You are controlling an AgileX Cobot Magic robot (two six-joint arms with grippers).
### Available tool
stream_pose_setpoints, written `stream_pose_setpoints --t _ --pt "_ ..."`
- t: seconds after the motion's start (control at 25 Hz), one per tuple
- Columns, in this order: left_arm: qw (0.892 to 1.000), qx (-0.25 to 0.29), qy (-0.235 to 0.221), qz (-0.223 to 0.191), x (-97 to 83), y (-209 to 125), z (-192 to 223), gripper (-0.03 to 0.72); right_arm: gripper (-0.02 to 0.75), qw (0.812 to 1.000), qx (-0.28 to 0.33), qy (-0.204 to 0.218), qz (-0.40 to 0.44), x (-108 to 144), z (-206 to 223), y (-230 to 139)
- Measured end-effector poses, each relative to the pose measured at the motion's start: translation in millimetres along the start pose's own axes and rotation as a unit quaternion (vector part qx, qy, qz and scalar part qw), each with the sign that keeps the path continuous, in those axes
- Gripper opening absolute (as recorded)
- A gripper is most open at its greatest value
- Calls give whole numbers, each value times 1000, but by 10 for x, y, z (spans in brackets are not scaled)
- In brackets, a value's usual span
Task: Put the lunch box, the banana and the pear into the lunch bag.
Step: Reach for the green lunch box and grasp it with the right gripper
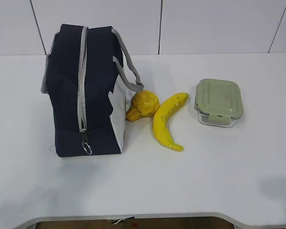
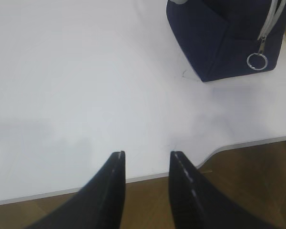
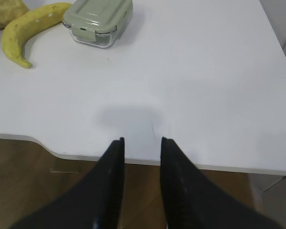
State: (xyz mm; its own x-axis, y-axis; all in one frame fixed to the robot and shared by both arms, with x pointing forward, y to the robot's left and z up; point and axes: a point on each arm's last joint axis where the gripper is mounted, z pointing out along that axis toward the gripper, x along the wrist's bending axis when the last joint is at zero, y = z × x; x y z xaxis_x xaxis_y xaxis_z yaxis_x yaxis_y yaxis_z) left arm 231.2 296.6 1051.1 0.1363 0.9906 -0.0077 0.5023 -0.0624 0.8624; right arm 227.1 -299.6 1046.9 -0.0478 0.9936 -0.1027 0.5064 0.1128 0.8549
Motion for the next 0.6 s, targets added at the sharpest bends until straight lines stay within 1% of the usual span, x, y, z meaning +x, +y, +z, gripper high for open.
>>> stream_pose_setpoints --t 0.6 --pt "1000 0 0 0 0 0 0 236 236 1000 -1 6 2 10 0 1"
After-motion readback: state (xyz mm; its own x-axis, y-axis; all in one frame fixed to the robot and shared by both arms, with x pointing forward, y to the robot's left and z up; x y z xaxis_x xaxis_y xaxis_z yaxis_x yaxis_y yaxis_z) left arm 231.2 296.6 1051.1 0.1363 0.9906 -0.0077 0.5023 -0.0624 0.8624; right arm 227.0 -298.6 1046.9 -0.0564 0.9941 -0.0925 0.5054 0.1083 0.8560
